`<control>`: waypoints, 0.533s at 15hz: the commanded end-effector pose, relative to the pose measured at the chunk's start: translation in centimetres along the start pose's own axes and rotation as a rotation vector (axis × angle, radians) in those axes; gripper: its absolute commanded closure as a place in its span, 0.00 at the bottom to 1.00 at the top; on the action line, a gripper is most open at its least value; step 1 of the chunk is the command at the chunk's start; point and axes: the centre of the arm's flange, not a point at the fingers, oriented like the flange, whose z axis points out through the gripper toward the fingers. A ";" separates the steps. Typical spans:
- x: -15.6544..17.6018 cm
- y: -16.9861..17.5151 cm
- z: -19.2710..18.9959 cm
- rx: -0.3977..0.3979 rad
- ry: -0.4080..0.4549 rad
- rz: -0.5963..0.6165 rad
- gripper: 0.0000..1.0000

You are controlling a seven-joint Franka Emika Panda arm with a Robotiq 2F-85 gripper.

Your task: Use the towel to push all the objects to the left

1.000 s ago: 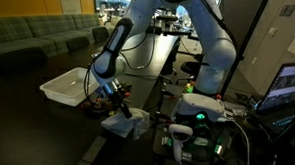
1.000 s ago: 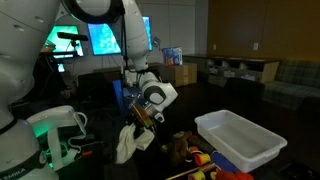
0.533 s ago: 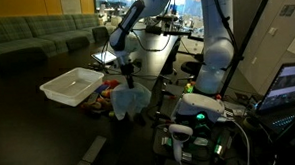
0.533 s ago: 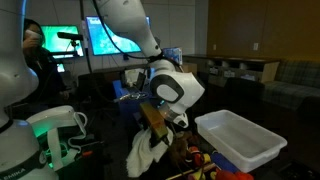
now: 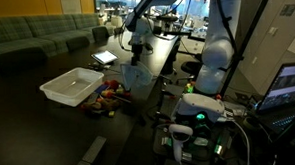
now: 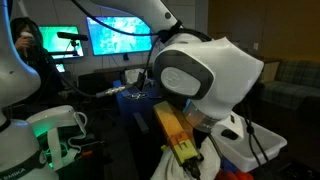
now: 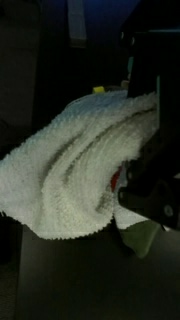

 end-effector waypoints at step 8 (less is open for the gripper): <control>9.3 10.2 4.3 -0.282 0.532 0.222 0.97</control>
